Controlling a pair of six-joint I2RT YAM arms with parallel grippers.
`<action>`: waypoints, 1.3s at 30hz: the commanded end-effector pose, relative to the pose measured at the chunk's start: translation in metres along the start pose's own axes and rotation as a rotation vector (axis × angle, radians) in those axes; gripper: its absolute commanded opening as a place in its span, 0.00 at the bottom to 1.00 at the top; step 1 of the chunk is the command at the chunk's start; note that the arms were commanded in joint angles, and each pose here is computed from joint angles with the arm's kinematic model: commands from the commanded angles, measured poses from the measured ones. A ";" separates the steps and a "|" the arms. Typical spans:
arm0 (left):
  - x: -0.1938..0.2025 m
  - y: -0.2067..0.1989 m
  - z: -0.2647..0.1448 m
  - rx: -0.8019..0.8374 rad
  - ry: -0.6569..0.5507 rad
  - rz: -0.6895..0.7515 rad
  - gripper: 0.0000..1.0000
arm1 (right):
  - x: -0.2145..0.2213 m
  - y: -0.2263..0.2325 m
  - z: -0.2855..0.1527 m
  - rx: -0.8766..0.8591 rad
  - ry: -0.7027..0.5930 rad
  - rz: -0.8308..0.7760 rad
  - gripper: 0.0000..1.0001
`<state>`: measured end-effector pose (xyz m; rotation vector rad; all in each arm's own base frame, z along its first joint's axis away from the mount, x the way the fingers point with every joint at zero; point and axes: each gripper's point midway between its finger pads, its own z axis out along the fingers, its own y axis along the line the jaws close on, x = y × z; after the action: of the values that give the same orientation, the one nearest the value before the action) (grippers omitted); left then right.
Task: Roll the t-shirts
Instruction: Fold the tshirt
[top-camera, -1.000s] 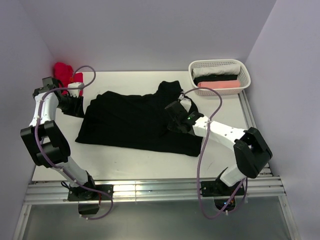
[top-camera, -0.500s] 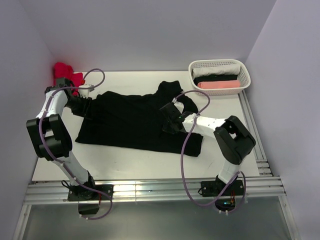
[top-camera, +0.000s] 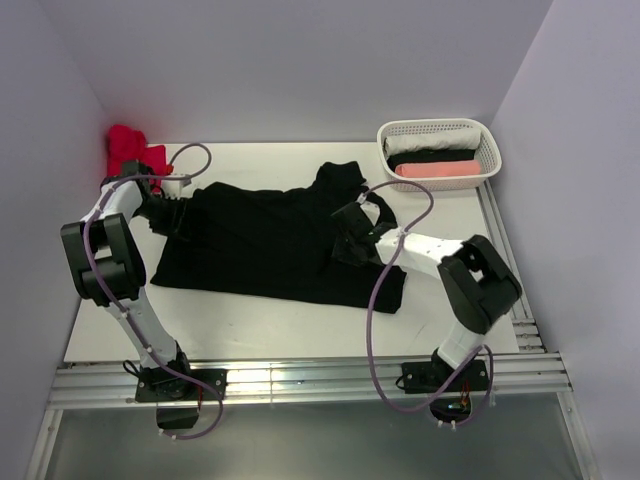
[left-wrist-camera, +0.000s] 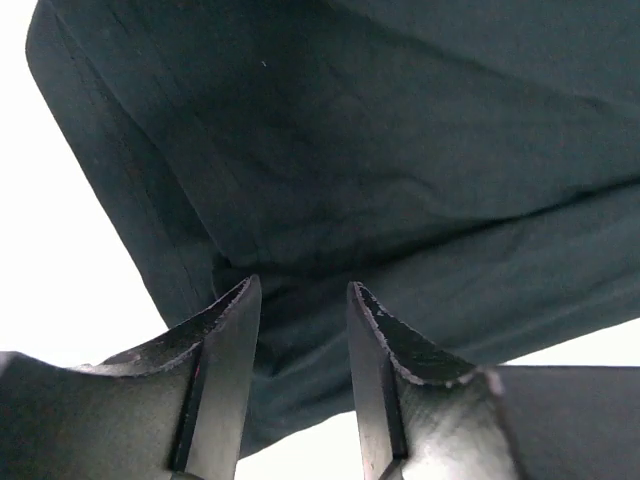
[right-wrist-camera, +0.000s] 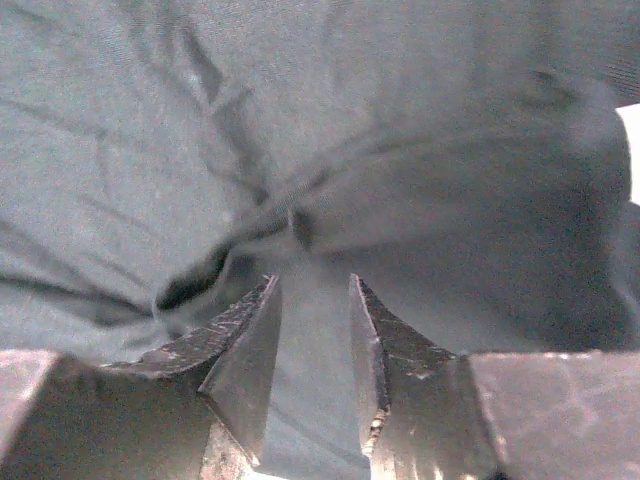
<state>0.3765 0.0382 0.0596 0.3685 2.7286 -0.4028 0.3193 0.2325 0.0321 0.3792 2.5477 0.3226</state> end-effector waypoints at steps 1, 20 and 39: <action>-0.027 0.005 -0.007 -0.030 -0.089 0.005 0.46 | -0.026 -0.005 -0.034 -0.010 -0.114 0.036 0.41; 0.057 0.032 -0.068 -0.053 -0.034 0.020 0.79 | 0.040 -0.133 -0.107 0.123 -0.136 0.264 0.67; 0.112 0.018 -0.032 0.085 0.119 -0.099 0.80 | 0.081 -0.150 -0.089 0.063 -0.076 0.362 0.63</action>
<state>0.2757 0.0898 0.0445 0.3052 2.8504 -0.5099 0.1673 0.1022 0.0202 0.8426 2.4427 0.3163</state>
